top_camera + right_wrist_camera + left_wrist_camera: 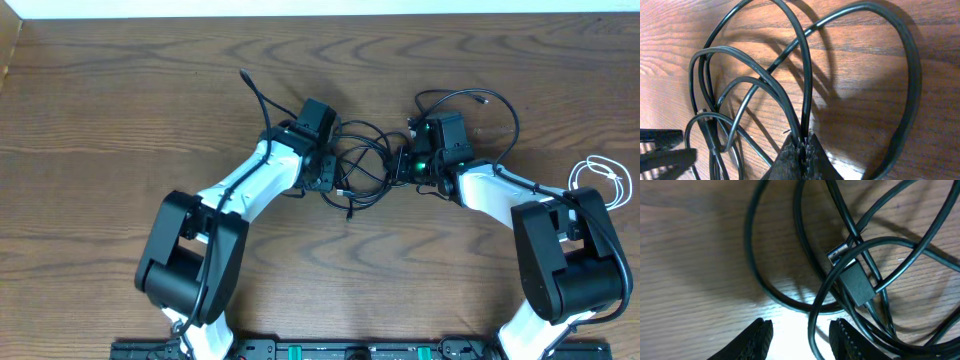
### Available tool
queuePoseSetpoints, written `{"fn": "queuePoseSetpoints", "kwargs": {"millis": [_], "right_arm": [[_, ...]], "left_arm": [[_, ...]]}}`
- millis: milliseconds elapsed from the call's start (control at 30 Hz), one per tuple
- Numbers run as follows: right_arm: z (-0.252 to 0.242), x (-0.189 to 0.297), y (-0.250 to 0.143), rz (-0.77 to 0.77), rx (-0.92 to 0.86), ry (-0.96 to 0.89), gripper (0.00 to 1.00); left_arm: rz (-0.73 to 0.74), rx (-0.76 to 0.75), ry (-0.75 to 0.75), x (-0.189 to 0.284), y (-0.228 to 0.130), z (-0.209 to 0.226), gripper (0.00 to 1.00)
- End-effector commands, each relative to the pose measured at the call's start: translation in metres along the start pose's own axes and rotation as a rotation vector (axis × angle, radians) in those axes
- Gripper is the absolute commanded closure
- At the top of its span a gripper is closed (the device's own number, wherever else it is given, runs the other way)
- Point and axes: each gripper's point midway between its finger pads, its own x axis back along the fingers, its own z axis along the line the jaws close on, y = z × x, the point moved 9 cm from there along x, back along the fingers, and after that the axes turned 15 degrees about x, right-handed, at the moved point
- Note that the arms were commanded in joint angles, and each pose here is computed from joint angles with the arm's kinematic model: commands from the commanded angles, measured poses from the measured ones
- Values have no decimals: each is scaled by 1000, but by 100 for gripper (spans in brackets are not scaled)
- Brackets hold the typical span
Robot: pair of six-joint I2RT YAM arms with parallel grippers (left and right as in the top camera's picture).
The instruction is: Untangle cables
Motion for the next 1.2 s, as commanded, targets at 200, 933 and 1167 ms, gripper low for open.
{"fn": "queuePoseSetpoints", "kwargs": {"millis": [200, 933, 1167], "right_arm": [[4, 1, 2, -7, 27, 0, 99], [5, 0, 1, -7, 71, -24, 99], [5, 0, 1, -6, 71, -24, 99]], "left_arm": [[40, 14, -2, -24, -2, 2, 57], [67, 18, 15, -29, -6, 5, 92], [20, 26, -12, -12, 1, 0, 92]]}}
